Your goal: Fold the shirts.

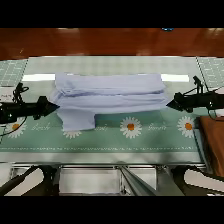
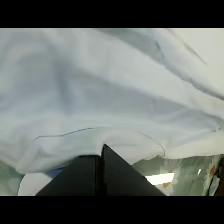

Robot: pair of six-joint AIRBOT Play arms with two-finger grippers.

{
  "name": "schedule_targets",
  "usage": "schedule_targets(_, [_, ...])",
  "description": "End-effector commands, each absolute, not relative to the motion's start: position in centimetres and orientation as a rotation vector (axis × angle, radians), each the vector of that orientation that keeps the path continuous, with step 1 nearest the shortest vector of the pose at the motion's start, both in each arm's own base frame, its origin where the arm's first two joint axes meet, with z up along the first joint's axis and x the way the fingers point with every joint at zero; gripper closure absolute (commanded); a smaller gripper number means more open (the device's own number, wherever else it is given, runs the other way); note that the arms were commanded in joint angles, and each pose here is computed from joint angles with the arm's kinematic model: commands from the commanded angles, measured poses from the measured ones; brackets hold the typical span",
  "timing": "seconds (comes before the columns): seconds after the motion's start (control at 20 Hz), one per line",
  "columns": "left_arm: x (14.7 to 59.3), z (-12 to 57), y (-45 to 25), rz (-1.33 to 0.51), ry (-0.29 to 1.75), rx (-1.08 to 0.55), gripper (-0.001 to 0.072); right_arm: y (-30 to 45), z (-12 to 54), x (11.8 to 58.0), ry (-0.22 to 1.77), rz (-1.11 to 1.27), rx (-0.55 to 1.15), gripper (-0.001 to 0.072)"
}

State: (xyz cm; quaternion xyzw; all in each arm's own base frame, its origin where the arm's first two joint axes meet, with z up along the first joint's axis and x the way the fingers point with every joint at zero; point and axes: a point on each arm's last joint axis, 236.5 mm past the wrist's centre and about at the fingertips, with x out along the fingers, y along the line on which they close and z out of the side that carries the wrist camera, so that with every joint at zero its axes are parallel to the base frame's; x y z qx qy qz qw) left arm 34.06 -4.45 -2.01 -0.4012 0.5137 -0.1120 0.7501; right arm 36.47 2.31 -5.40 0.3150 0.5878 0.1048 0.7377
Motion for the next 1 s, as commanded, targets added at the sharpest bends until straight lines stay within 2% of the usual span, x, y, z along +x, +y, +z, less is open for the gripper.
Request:
schedule_targets(0.0, [39.4,-0.5,-4.9,-0.264,1.078,-0.825,0.0688,2.7,-3.0,41.4,1.198,0.248,0.632,0.0685])
schedule_targets(0.15, [44.5,-1.0,-5.2,-0.27,1.097,-0.853,0.0688,2.2,-2.5,46.3,1.146,0.221,0.65,0.0685])
schedule_targets(0.5, [54.3,-2.8,-4.1,-0.243,1.073,-0.927,0.0688,2.3,-4.4,53.2,1.134,0.234,0.667,0.0685])
schedule_targets(0.65, [56.9,-2.4,-3.9,-0.255,1.039,-0.909,0.0688,2.4,-5.2,54.9,1.133,0.238,0.678,0.0685])
schedule_targets(0.8, [57.1,-3.9,-4.5,-0.257,1.066,-0.883,0.0687,3.4,-6.3,56.2,1.123,0.243,0.662,0.0681])
schedule_targets(0.85, [56.9,-4.4,-4.8,-0.263,1.083,-0.884,0.0638,3.7,-6.8,56.5,1.114,0.237,0.659,0.0537])
schedule_targets(0.9, [56.4,-4.9,-5.3,-0.273,1.114,-0.871,0.0369,3.8,-7.2,56.8,1.109,0.232,0.652,0.0302])
schedule_targets(0.95, [55.4,-5.3,-5.5,-0.294,1.156,-0.834,0.0204,3.6,-7.3,56.7,1.112,0.229,0.645,0.0302])
